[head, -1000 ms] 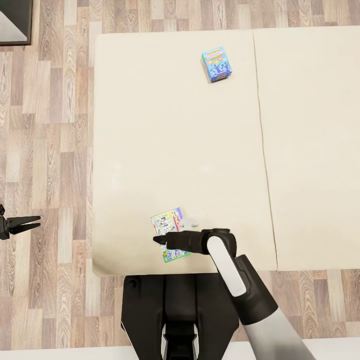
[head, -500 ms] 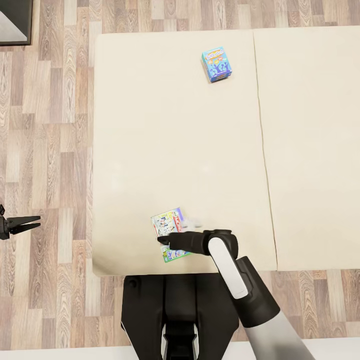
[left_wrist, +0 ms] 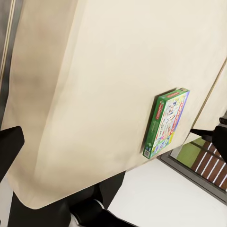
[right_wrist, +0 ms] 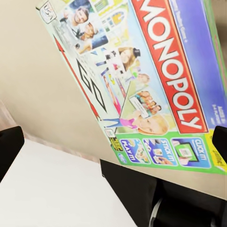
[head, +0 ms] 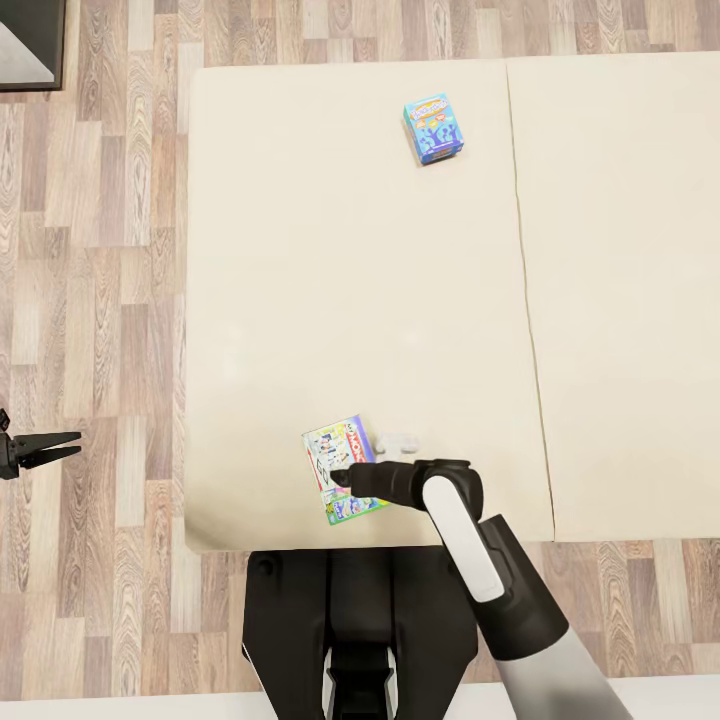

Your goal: Put all the toys in the child's room - the three board games (two on the bed and one on the table), the two jigsaw puzzles on the table, and the tennis ball on the table - inside the toy box on the table in the child's room.

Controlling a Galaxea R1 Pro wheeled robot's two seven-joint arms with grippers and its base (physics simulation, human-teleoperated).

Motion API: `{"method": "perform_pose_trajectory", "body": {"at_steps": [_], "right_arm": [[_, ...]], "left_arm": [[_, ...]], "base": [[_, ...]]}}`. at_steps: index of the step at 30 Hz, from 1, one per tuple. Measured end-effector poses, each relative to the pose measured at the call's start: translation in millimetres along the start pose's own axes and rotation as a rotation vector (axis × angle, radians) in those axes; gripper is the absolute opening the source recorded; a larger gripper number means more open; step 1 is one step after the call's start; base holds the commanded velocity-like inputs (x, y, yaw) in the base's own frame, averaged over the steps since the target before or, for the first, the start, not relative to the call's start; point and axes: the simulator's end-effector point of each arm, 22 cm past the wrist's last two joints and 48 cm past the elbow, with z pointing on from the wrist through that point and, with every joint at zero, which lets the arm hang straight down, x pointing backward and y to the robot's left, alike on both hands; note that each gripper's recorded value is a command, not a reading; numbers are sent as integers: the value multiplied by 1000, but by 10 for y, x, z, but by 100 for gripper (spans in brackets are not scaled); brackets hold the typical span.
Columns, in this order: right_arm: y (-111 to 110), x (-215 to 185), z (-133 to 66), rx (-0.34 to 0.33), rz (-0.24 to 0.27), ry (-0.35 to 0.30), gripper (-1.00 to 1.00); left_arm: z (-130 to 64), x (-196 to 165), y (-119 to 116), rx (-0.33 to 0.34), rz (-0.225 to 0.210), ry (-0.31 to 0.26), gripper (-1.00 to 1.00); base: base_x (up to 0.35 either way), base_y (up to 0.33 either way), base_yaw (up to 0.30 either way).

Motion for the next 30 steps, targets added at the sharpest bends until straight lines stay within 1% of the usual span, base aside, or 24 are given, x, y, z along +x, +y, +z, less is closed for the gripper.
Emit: {"method": "perform_pose_trajectory", "body": {"at_steps": [5, 10, 17, 19, 30], "right_arm": [[-6, -7, -11, 4, -1, -4, 100], [-50, -18, -24, 26, -3, -8, 100], [-207, -23, -38, 96, -1, -10, 100], [-228, -23, -40, 105, -1, -11, 100], [-262, -25, -43, 122, 0, -12, 100]], "left_arm": [[1, 2, 1, -1, 0, 1, 100], [0, 2, 2, -1, 1, 1, 100], [1, 3, 2, -1, 1, 1, 100], [1, 3, 2, -1, 1, 1, 100], [1, 3, 2, -1, 1, 1, 100]], "base": [[0, 0, 0], [0, 0, 0], [0, 0, 0], [0, 0, 0], [0, 0, 0]]}}
